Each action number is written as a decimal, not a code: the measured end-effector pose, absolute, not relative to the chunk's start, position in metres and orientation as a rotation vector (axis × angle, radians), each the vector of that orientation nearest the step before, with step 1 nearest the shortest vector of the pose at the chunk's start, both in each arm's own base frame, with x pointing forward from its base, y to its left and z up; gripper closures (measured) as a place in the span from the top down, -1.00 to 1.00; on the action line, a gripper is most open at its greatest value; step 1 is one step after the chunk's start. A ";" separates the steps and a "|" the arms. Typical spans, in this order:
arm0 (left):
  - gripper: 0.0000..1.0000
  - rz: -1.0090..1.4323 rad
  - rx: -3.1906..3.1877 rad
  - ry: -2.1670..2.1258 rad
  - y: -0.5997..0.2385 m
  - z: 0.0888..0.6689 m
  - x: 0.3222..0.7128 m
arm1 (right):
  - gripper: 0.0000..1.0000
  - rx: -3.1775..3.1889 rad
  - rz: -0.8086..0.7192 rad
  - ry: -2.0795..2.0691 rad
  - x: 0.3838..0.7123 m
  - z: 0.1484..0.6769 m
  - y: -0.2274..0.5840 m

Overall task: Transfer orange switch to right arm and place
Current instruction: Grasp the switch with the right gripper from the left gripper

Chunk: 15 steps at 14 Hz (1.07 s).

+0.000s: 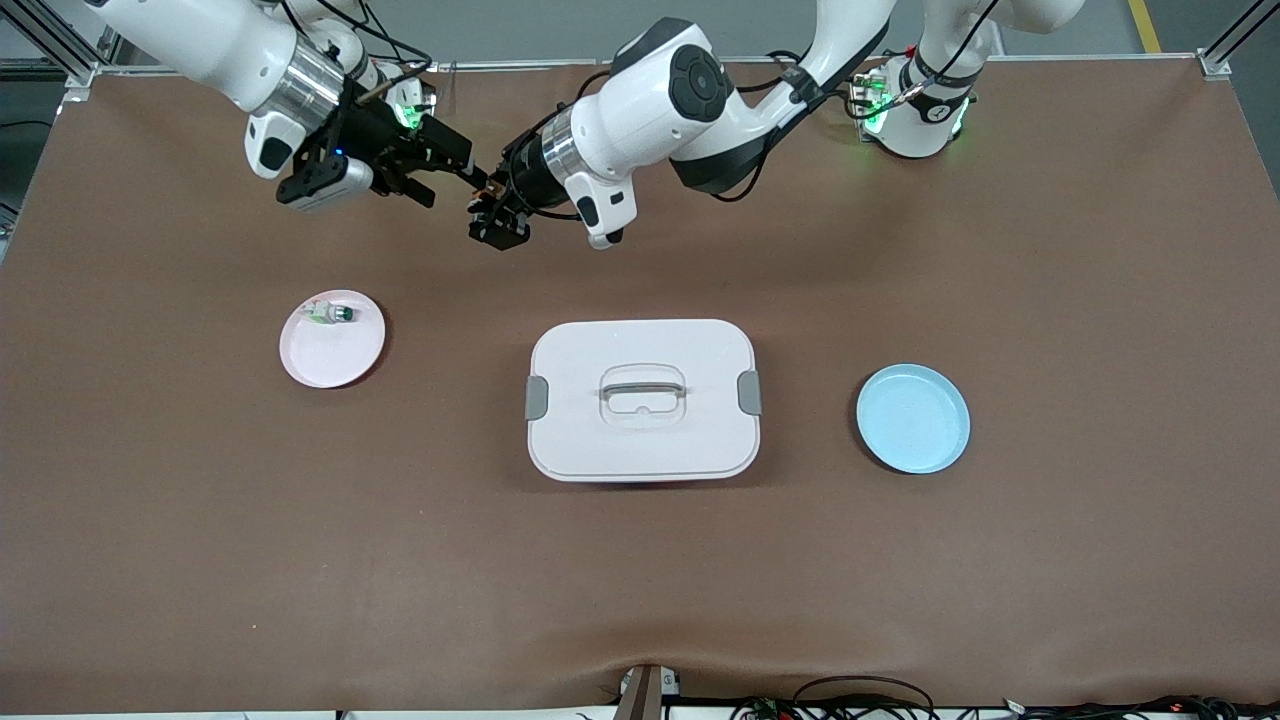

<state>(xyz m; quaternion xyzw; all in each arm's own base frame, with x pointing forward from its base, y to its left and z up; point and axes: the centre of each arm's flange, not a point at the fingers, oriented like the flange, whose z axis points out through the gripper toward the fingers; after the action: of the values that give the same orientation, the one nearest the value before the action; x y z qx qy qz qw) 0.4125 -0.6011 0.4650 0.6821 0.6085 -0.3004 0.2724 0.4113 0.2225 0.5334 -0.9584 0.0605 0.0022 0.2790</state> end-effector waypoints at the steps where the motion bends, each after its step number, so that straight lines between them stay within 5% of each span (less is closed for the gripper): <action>1: 0.45 -0.808 1.836 1.637 -0.601 0.465 0.413 | 1.00 -2.573 0.005 0.167 0.411 0.529 0.223; 15: 0.45 -0.807 1.835 1.637 -0.601 0.466 0.413 | 1.00 -2.559 -0.027 0.183 0.397 0.500 0.242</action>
<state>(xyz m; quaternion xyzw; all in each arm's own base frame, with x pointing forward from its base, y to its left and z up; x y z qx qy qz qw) 0.4133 -0.6009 0.4659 0.6820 0.6085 -0.2998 0.2735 0.3967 0.2424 0.4996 -0.9563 0.0686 -0.0102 0.2839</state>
